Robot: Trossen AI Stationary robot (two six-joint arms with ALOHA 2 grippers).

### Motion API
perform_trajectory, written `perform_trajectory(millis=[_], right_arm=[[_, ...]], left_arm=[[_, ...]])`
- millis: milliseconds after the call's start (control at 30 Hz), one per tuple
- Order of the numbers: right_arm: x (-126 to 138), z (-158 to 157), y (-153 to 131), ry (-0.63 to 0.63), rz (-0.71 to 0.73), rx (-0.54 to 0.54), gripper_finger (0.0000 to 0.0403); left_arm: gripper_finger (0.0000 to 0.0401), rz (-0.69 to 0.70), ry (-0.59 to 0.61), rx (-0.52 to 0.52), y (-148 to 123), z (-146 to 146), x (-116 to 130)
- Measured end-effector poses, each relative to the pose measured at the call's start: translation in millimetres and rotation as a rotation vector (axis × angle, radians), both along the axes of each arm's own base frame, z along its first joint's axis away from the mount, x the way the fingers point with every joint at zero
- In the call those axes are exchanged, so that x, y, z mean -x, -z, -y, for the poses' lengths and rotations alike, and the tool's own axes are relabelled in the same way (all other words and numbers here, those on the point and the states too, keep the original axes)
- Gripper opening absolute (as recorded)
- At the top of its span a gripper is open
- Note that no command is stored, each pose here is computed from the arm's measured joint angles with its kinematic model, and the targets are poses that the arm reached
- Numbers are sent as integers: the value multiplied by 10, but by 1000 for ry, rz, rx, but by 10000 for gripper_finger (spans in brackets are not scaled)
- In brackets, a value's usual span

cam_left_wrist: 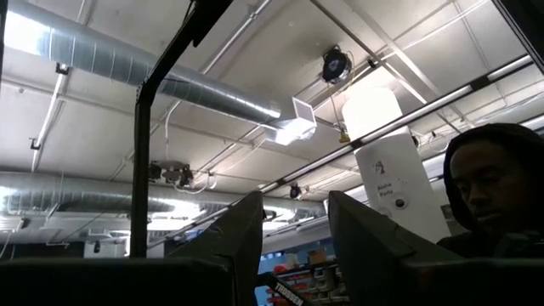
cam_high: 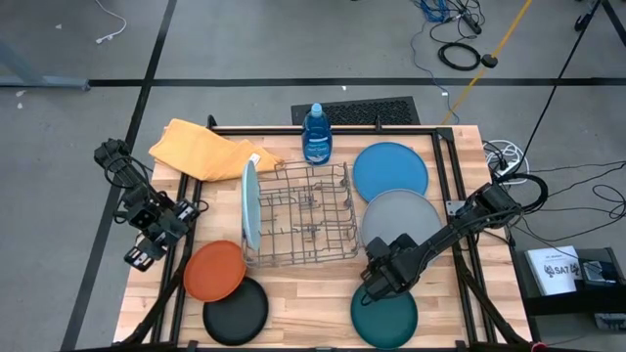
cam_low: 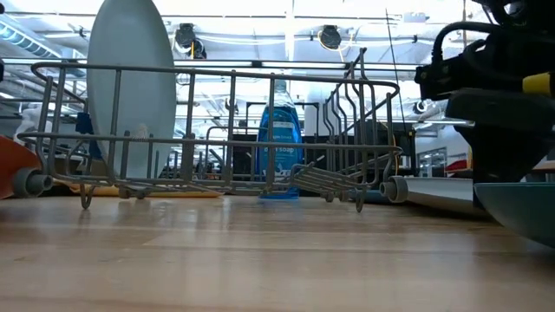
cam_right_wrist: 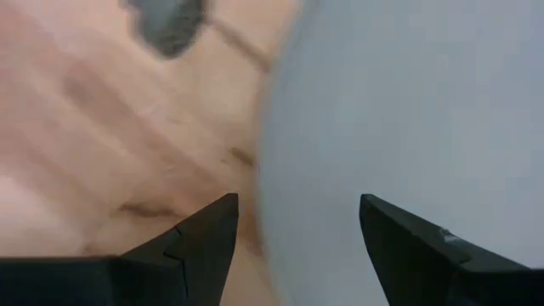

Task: Sort dishes
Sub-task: Put the gray plate in the dish rack

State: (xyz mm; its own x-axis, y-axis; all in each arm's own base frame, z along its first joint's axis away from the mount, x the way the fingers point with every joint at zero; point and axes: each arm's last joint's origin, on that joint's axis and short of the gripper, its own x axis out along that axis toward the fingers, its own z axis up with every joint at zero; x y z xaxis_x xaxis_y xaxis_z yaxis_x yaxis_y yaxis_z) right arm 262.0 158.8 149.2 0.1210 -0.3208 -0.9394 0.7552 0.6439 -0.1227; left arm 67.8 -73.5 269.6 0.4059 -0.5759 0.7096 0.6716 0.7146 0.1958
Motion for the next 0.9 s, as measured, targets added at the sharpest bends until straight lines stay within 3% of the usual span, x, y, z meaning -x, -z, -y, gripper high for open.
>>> perform_trajectory(millis=[567,900], right_arm=[[116,55,147,25,-44,-25,228],[131,66,200,-3,-46,-32,167]], left_arm=[[137,0,0,0,0,0,0],[137,0,0,0,0,0,1]])
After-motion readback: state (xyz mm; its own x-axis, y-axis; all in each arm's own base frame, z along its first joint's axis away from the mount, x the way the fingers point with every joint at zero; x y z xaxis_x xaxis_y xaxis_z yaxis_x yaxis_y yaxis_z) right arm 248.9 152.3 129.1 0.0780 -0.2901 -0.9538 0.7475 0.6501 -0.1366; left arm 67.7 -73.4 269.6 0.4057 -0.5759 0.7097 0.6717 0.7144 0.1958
